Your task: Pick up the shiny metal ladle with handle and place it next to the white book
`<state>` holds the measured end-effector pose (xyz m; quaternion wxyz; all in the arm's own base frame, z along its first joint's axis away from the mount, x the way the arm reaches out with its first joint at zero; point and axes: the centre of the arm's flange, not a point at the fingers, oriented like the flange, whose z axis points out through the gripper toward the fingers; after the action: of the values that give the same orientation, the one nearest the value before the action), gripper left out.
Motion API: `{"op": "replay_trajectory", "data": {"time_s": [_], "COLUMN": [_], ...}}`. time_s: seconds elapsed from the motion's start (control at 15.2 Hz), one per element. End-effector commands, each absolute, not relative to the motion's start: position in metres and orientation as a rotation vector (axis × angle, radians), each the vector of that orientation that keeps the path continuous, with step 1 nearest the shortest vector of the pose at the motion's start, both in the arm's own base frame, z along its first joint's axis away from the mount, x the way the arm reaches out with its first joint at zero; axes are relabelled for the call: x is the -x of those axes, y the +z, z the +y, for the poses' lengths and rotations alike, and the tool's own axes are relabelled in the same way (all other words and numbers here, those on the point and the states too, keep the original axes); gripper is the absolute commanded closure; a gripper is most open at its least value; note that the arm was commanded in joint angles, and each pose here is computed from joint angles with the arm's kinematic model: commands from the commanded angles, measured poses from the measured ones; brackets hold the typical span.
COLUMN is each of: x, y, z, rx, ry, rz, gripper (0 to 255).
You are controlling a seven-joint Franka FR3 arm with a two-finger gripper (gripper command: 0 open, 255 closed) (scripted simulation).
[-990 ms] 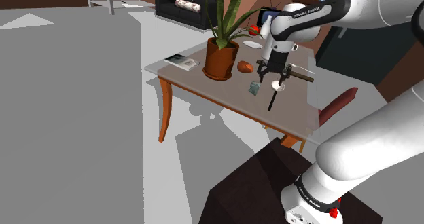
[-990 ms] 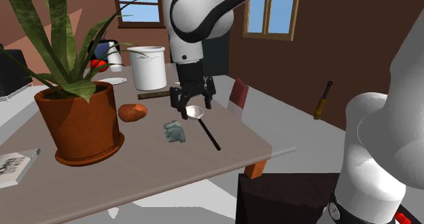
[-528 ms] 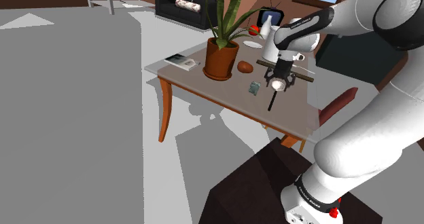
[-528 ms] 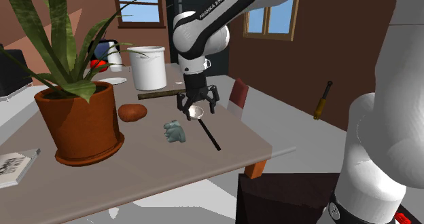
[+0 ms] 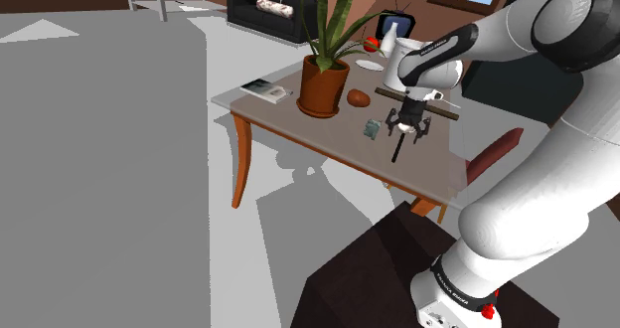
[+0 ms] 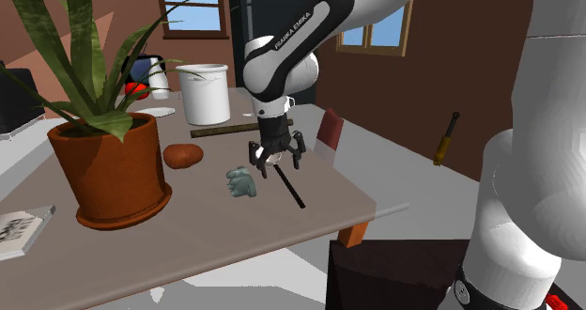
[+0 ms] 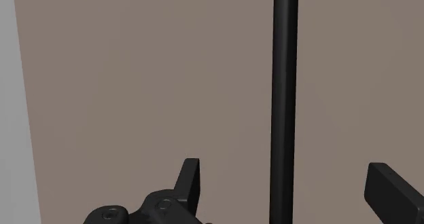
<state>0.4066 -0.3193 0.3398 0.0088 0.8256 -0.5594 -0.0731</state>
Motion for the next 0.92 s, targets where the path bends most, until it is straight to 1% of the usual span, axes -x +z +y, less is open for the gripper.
{"op": "replay_trajectory", "data": {"time_s": [0.0, 0.46, 0.53, 0.86], "x": [-0.406, -0.406, -0.406, -0.4058], "y": [0.3331, 0.3332, 0.3332, 0.3333], "z": [-0.3174, -0.3174, -0.3174, -0.3174], "rx": [-2.579, -2.579, -2.579, -2.579], "ry": [-0.228, -0.228, -0.228, -0.228], "rz": [-1.748, -1.748, -1.748, -1.748], "gripper": [0, 0, 255, 255]}}
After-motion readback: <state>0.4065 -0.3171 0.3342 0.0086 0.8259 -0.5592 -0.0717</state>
